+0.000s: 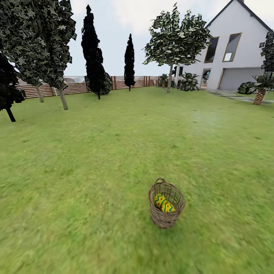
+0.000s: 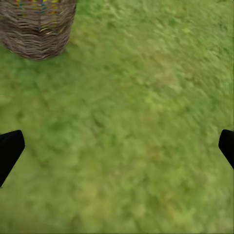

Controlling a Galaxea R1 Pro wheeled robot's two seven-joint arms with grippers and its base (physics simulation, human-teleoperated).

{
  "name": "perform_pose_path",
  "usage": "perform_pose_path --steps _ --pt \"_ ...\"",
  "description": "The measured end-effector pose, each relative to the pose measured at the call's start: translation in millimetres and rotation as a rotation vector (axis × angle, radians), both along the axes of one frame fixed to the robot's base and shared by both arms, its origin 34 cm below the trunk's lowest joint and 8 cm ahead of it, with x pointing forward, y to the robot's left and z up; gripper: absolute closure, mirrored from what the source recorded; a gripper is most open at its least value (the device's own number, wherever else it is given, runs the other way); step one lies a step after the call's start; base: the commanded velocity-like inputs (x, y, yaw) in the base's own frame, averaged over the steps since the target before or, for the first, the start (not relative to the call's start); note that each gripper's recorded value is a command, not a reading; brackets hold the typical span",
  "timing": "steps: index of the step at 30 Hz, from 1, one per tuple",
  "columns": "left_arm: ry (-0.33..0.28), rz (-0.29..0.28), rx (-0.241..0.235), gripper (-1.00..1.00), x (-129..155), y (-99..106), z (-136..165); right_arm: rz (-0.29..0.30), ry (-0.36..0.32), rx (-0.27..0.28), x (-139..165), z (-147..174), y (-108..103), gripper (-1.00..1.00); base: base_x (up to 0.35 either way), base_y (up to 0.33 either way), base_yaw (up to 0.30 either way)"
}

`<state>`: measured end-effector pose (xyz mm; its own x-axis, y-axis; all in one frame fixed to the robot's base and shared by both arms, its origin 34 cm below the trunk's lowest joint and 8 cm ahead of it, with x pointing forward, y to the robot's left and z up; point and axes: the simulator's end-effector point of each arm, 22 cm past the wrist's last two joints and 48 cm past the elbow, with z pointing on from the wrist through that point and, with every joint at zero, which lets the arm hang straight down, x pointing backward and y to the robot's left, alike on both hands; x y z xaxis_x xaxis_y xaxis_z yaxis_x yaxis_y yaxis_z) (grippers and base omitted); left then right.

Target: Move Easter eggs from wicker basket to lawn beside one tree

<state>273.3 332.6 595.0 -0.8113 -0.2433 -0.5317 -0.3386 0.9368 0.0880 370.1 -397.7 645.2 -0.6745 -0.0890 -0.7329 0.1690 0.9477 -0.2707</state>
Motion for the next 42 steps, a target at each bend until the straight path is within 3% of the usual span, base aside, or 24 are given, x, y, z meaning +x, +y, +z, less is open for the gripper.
perform_pose_path --steps 17,31,42 --pt "-0.001 0.0 0.0 -1.0 1 0 0 -0.008 -0.009 0.001 3 2 -1 -1.0 0.212 0.247 -0.021" --pt "-0.016 0.0 0.0 -1.0 6 0 2 -0.008 -0.024 0.0 7 5 -1 -1.0 0.018 0.031 -0.208" --pt "-0.028 0.0 0.001 -1.0 10 1 4 -0.011 -0.035 -0.001 10 8 -3 -1.0 -0.041 0.27 -0.242"
